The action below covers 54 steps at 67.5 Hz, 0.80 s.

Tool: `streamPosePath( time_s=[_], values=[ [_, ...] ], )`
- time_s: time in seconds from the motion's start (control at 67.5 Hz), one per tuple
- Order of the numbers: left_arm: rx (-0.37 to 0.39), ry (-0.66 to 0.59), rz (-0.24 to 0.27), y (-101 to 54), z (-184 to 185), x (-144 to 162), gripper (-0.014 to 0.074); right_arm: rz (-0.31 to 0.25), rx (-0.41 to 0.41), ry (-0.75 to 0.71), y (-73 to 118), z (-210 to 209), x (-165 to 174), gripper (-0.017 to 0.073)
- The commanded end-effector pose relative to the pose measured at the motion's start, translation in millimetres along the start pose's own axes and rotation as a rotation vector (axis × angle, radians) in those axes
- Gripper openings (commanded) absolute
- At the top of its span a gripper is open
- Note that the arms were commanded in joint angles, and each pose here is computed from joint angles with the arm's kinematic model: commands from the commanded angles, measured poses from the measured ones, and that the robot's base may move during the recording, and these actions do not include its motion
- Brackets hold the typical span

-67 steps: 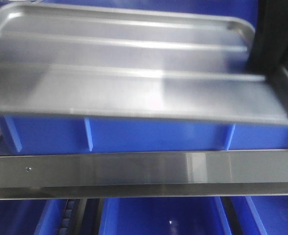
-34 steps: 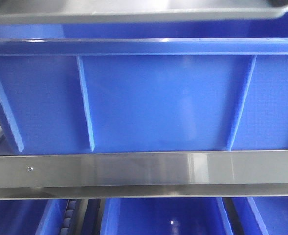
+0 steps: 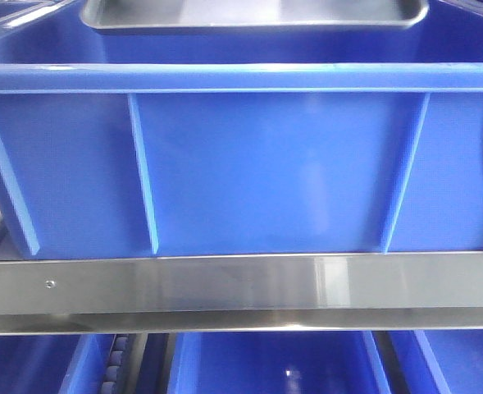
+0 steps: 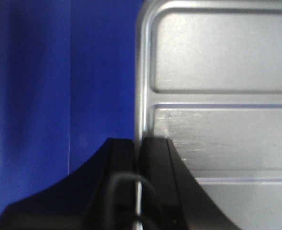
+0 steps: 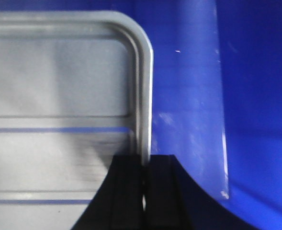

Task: Grab silver tray and place in blue box
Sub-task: 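Extend both arms forward, carrying the tray over the blue bin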

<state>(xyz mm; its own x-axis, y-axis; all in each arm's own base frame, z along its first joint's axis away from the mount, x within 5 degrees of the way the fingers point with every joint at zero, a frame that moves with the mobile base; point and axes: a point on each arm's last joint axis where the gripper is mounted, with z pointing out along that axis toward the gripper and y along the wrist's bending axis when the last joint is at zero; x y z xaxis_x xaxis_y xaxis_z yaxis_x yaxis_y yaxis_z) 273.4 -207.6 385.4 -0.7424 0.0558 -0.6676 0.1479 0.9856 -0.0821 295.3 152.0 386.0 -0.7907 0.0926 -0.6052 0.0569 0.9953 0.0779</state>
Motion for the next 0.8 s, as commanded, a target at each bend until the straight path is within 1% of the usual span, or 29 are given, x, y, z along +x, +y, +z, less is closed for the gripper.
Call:
streamPosePath(
  time_s=[0.0,0.104,0.222,0.341,0.652,0.785],
  values=[
    [0.232,-0.146,-0.084,-17.6,-14.7,-21.0,-0.0006,0.050,-0.247,-0.133,20.9,-11.2,-21.2,0.0054],
    [0.196,-0.131,-0.085,-13.8,0.1,-22.5,-0.0006,0.054,-0.232,-0.124,21.4,2.9,-23.7,0.0054],
    [0.179,-0.118,-0.087,-12.2,9.0,-22.9,-0.0006,0.051,-0.225,-0.111,23.4,10.2,-23.2,0.0054],
    [0.165,-0.110,-0.081,-11.6,11.0,-22.0,-0.0006,0.048,-0.207,-0.085,23.3,14.3,-21.0,0.0054],
    [0.164,-0.110,-0.080,-11.5,11.0,-22.0,-0.0006,0.048,-0.205,-0.083,23.2,14.4,-20.8,0.0054],
    [0.143,-0.090,-0.076,-9.7,11.5,-20.1,-0.0006,0.049,-0.200,-0.078,22.1,14.7,-20.7,0.0060]
  ],
)
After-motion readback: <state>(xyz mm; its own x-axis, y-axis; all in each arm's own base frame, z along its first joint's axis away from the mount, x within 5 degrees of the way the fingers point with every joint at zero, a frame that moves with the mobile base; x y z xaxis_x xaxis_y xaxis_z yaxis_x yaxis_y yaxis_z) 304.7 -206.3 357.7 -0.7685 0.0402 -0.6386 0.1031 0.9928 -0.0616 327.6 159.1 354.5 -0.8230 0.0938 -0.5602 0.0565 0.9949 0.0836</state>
